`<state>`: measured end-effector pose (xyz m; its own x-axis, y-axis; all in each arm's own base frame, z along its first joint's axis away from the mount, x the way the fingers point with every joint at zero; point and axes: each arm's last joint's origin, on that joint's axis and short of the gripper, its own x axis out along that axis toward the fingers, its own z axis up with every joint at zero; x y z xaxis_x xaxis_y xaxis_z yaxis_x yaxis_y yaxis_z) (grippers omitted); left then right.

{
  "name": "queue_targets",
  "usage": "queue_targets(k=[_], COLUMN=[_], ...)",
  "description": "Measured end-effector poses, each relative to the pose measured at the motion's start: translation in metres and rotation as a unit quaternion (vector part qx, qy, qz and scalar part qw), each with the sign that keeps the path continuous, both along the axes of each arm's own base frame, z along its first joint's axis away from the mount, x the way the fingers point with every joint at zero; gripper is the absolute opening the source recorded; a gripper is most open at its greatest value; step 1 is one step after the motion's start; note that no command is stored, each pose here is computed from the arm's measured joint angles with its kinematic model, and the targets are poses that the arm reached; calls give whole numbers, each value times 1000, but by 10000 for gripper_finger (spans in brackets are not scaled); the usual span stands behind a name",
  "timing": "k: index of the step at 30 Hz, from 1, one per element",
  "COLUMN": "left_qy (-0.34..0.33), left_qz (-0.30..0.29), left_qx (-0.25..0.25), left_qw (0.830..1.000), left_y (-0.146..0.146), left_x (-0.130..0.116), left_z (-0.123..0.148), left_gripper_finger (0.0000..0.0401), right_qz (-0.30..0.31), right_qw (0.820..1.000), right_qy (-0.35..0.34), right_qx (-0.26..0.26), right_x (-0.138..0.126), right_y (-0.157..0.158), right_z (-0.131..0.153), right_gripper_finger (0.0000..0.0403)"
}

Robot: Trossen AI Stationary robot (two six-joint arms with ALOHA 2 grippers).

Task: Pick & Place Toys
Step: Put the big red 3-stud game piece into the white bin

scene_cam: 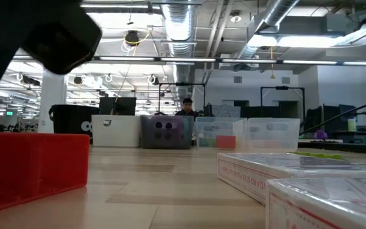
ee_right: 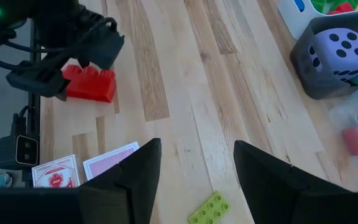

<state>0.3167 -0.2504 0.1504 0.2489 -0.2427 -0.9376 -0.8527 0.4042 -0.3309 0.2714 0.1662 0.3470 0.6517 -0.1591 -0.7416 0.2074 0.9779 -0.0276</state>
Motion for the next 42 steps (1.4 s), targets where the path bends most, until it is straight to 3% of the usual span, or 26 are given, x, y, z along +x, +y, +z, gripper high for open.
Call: queue_targets(k=[16, 30, 35, 42], left_qy=[-7, -13, -24, -66], left_qz=[19, 34, 32, -16], left_qx=[-19, -1, 11, 22], left_qw=[1000, 999, 999, 997], left_y=[9, 20, 21, 19], left_x=[6, 12, 13, 18], left_z=[-6, -8, -7, -6], left_gripper_finger=[371, 272, 279, 281], right_qz=[-1, -1, -2, -2], right_qw=[1000, 1000, 1000, 1000], right_qy=[-1, -1, -2, -2], right_qx=[1, 1, 0, 0], right_x=[1, 1, 1, 1], right_y=[1, 1, 1, 1], right_z=[-1, -1, -1, -1], right_gripper_finger=[198, 198, 198, 198])
